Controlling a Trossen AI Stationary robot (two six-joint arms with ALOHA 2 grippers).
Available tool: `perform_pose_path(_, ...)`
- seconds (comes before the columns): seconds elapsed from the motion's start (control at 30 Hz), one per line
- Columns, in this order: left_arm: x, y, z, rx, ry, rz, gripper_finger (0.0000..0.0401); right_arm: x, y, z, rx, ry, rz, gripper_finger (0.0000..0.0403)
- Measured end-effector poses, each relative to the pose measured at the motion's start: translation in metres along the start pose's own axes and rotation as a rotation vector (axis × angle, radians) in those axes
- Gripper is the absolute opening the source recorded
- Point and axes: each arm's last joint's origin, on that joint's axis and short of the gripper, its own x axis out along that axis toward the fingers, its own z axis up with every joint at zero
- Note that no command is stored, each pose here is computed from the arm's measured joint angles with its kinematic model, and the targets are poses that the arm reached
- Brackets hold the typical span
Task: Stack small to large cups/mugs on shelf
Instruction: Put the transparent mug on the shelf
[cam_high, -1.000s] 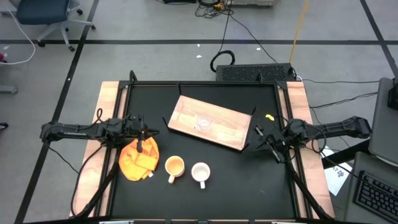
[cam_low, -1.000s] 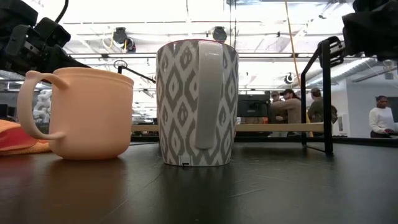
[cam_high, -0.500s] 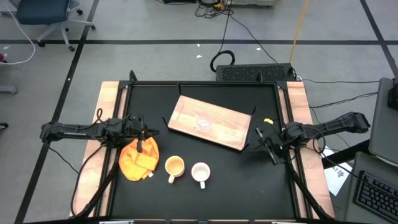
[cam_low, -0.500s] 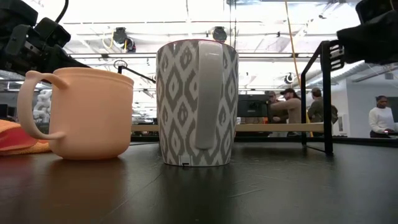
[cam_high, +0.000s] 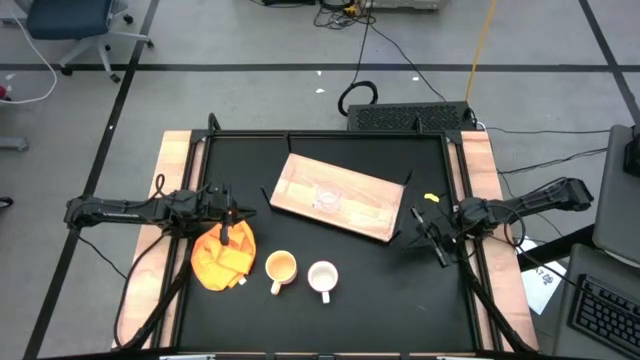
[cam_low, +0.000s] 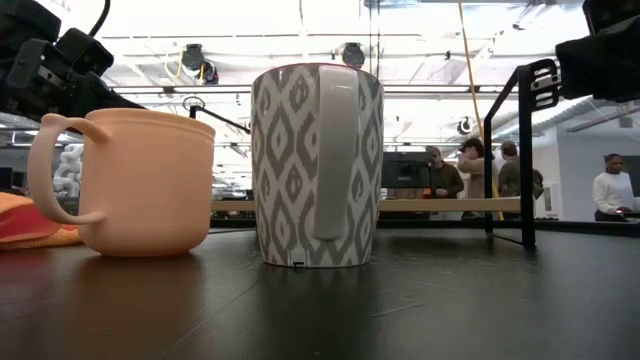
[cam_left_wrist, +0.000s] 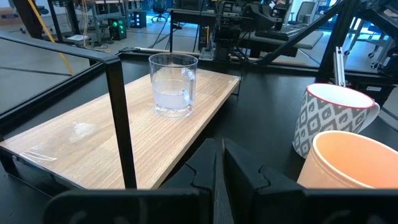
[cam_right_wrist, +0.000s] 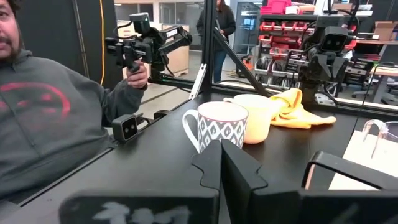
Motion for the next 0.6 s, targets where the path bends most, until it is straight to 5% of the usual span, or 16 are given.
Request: perform_pose_path(0.6,0.0000,0.0001,0.0020,0.001,-0.022,0.006,0.0031,0.0000,0.0001,-0.0001,0.016,0.000,0.004,0.0000)
